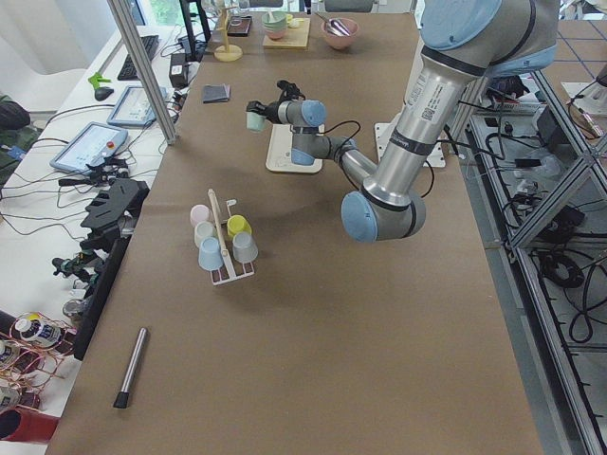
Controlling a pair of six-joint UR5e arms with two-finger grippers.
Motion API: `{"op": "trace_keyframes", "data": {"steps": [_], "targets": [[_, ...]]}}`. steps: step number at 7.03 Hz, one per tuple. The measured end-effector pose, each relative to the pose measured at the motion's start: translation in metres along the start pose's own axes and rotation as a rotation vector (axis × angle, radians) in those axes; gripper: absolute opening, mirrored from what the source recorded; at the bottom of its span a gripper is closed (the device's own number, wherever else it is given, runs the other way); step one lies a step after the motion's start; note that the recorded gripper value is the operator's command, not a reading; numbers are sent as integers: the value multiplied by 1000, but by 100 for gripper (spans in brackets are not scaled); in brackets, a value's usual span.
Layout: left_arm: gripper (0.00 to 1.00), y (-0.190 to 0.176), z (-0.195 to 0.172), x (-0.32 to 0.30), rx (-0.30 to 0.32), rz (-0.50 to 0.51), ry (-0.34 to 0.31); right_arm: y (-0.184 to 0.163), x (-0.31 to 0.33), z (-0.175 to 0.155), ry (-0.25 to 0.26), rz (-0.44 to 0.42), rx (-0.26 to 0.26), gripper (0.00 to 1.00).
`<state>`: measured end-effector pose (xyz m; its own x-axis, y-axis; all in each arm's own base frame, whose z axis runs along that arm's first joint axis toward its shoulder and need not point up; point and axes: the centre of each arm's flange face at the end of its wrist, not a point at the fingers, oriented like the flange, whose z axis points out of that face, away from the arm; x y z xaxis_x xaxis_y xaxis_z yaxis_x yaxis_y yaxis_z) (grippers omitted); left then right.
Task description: Pick up and place green cup on tray
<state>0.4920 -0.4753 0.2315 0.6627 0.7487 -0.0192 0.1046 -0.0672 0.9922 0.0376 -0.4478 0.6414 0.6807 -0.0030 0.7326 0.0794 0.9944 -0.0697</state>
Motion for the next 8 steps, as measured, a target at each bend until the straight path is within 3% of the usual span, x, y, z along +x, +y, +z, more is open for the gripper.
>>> {"op": "trace_keyframes", "data": {"steps": [2,3,5,8], "targets": [[40,1,17,38,43,-320,100,0,0,0,-1,0,0,100],[40,8,25,55,71,-400,137,0,0,0,-1,1,0,100],[40,24,30,75,136,-420,180,0,0,1,-1,2,-1,100],[40,41,23,96,196,-342,234,0,0,0,-3,2,-1,100]]}}
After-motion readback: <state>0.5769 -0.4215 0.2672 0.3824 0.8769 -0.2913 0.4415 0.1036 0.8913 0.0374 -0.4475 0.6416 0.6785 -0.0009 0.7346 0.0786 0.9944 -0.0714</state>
